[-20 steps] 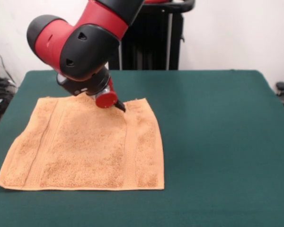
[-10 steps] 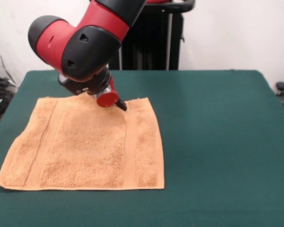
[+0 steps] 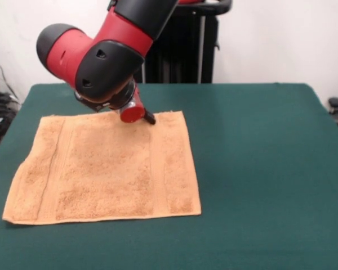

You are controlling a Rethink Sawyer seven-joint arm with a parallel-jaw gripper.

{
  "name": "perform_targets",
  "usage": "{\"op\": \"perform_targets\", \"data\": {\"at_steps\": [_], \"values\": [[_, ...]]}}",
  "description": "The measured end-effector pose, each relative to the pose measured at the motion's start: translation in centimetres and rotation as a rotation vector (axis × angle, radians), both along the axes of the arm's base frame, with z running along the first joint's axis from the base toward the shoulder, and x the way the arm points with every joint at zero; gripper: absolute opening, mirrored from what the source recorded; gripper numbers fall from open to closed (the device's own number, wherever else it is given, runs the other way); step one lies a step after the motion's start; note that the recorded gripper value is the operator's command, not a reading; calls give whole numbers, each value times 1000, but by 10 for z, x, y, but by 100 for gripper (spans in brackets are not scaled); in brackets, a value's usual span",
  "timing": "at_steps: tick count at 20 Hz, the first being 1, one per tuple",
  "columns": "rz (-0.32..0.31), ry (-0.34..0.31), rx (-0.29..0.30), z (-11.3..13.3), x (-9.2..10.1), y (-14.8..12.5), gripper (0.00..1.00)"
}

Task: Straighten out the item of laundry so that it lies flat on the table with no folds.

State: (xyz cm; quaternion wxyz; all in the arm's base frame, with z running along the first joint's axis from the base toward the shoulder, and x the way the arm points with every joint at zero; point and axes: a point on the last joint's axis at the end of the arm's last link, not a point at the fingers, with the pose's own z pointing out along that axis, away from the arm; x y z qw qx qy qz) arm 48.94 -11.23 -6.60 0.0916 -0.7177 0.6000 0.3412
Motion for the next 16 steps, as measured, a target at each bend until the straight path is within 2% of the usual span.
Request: {"op": "perform_targets", "data": {"at_steps": [5, 16], "values": [[-3, 46, 23, -3, -13, 3, 0], [-15, 79, 33, -5, -26, 4, 0]]}}
